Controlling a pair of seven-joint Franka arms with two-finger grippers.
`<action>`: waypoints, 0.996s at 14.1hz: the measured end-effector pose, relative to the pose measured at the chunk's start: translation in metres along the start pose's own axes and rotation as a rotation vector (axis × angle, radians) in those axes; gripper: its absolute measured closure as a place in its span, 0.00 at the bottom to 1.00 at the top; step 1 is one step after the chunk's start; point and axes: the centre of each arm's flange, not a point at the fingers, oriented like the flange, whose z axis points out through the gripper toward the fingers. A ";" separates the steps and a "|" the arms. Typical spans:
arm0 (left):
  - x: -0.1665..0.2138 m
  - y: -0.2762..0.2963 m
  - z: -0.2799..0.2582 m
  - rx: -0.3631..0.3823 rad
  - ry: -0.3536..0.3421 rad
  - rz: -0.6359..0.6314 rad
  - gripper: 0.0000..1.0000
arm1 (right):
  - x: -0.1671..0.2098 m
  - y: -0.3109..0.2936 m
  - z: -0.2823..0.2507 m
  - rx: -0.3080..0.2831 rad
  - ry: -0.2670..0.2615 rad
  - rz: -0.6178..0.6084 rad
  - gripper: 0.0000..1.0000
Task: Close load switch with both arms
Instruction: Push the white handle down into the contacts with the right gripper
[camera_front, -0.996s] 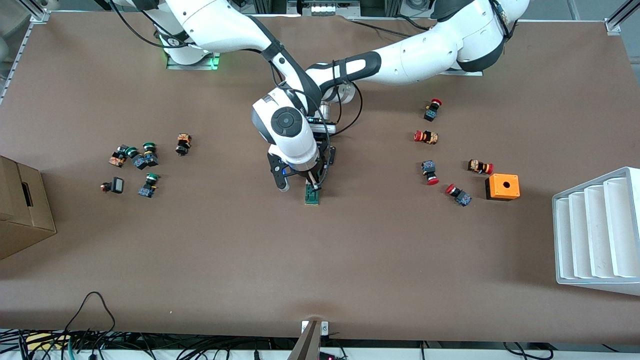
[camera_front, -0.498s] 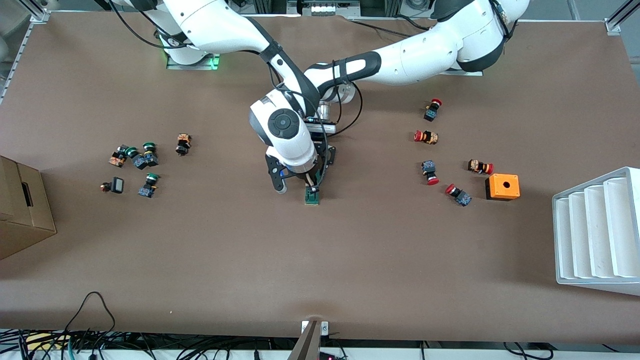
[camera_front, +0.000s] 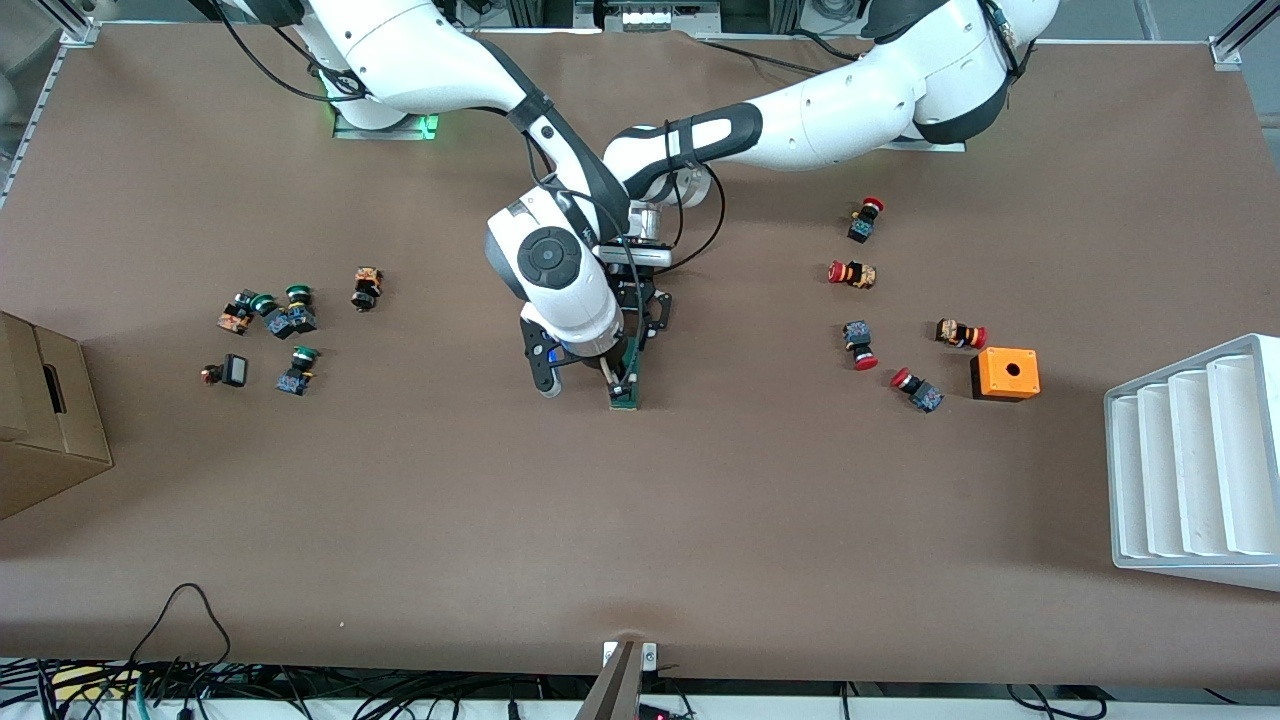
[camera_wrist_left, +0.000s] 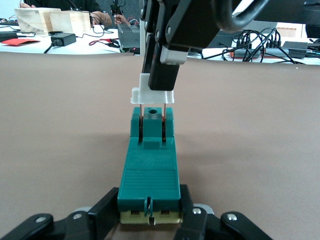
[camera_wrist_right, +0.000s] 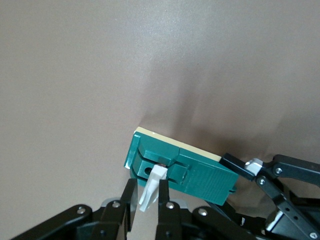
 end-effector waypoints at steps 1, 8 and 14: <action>0.000 0.000 0.000 0.000 0.000 0.000 0.48 | 0.000 0.000 0.000 0.000 0.000 0.000 0.78; 0.000 0.000 0.000 0.000 0.000 0.000 0.48 | 0.008 -0.012 0.005 0.014 -0.003 0.015 0.78; 0.000 0.000 0.000 0.000 0.000 0.000 0.48 | 0.016 -0.021 0.015 0.025 -0.006 0.027 0.77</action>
